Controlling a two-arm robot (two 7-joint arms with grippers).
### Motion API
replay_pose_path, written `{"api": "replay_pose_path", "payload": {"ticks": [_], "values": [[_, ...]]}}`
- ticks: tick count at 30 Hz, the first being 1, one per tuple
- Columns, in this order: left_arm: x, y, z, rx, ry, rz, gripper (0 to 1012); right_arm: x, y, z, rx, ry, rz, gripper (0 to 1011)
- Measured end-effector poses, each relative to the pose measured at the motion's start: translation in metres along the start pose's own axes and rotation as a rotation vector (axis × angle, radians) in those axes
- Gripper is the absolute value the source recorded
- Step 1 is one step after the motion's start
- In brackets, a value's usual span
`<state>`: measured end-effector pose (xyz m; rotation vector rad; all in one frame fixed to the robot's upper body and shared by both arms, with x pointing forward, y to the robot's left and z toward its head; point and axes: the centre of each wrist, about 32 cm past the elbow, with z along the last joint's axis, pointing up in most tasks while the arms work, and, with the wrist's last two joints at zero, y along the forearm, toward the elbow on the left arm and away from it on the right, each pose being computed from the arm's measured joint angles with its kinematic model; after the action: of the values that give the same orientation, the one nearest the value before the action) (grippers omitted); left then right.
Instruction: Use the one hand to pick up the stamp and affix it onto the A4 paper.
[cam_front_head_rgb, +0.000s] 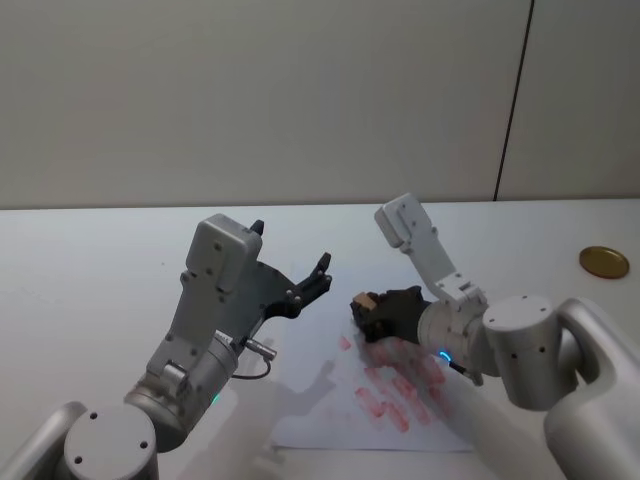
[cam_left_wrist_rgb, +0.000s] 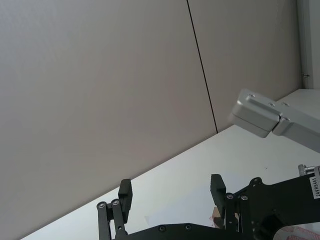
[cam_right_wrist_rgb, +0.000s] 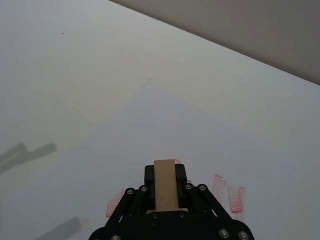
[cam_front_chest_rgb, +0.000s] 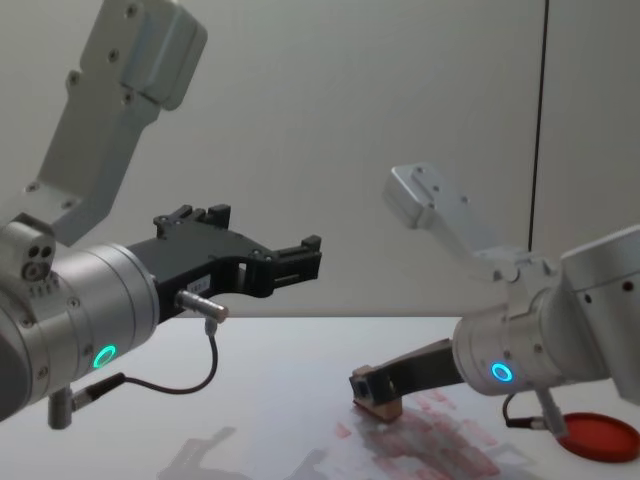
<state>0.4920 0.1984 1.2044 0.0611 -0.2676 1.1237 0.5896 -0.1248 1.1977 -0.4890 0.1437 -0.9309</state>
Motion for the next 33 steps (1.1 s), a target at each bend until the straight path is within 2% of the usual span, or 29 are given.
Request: {"api": "replay_pose_path", "payload": {"ticks": [12, 33], "values": [[0.0000, 0.0000, 0.0000, 0.000, 0.000, 0.000, 993, 0.003, 0.008, -0.002, -0.019, 0.014, 0.015, 218], [0.0000, 0.0000, 0.0000, 0.000, 0.000, 0.000, 993, 0.008, 0.011, -0.002, -0.061, 0.021, 0.026, 218]]}}
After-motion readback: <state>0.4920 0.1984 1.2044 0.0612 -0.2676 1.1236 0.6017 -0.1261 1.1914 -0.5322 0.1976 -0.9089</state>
